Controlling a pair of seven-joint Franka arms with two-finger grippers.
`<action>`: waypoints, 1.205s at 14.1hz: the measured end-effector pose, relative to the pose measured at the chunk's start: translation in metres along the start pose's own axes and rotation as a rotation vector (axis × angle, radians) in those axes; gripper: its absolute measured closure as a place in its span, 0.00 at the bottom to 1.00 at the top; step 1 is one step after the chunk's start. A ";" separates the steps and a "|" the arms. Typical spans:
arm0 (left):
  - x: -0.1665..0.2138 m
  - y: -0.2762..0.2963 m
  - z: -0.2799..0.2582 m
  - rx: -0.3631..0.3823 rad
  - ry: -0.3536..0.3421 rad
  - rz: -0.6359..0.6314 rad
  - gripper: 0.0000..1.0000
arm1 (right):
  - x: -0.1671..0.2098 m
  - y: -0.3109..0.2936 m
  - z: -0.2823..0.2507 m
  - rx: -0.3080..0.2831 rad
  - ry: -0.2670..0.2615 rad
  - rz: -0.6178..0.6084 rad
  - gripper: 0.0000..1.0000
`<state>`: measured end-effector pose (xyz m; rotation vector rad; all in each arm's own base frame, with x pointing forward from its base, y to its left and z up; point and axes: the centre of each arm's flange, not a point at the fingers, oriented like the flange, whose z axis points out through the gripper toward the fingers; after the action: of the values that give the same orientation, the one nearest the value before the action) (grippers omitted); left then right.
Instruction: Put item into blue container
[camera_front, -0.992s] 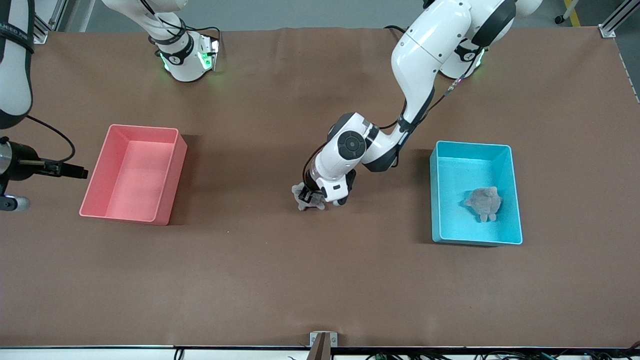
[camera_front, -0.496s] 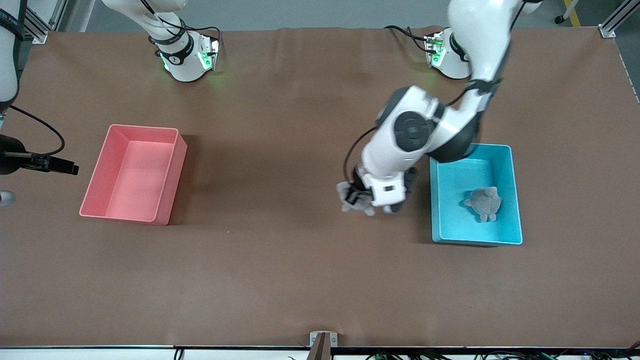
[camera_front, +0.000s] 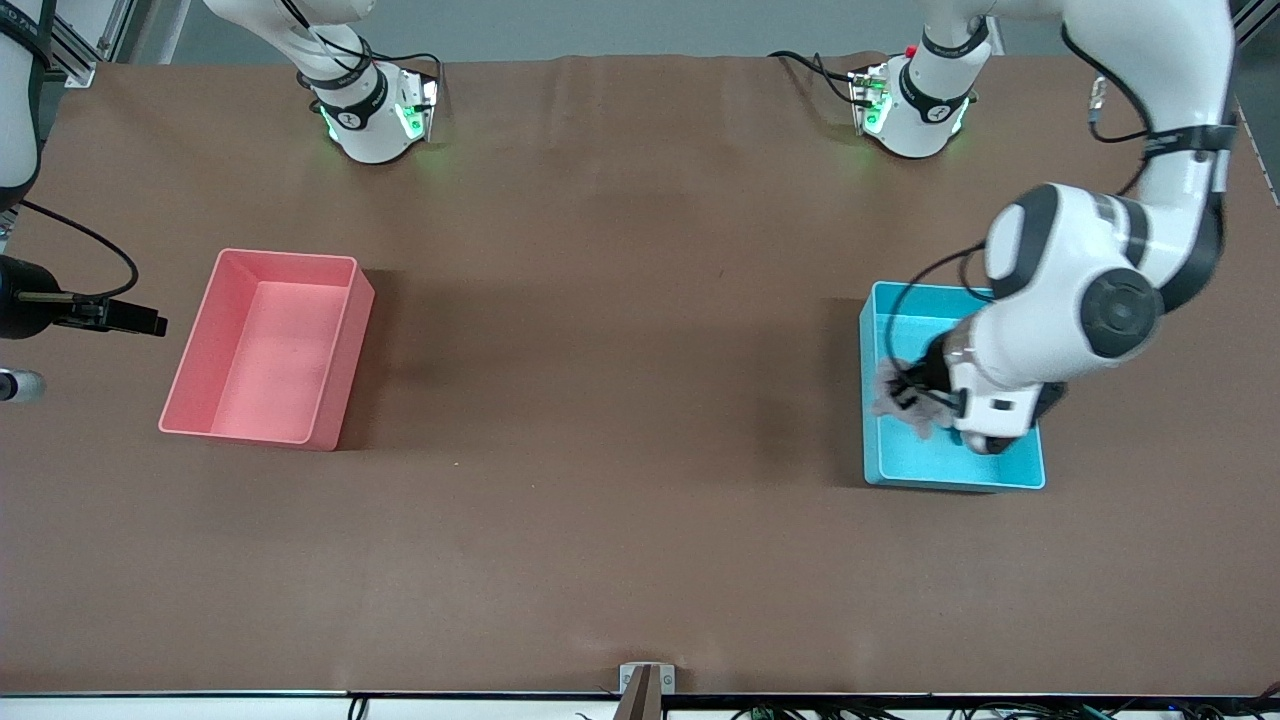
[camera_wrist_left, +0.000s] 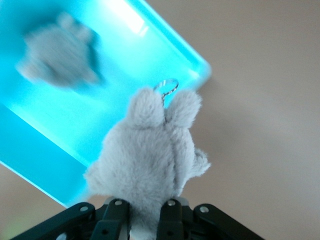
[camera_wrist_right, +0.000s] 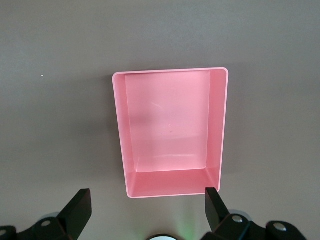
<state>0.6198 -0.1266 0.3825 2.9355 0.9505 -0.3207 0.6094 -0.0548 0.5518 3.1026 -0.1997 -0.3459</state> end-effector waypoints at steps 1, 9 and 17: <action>0.019 -0.026 0.012 0.018 -0.018 0.013 0.80 | 0.000 0.000 0.000 0.000 0.000 0.000 0.00; 0.043 -0.048 0.108 0.079 -0.113 0.018 0.56 | -0.018 0.002 -0.018 0.009 0.029 -0.001 0.00; 0.023 -0.007 -0.024 0.013 -0.018 0.072 0.00 | -0.045 0.010 -0.042 0.020 0.072 0.010 0.00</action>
<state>0.6384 -0.1055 0.4012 2.9639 0.8415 -0.3509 0.5736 -0.0593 0.6027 3.1258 -0.2181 -0.2329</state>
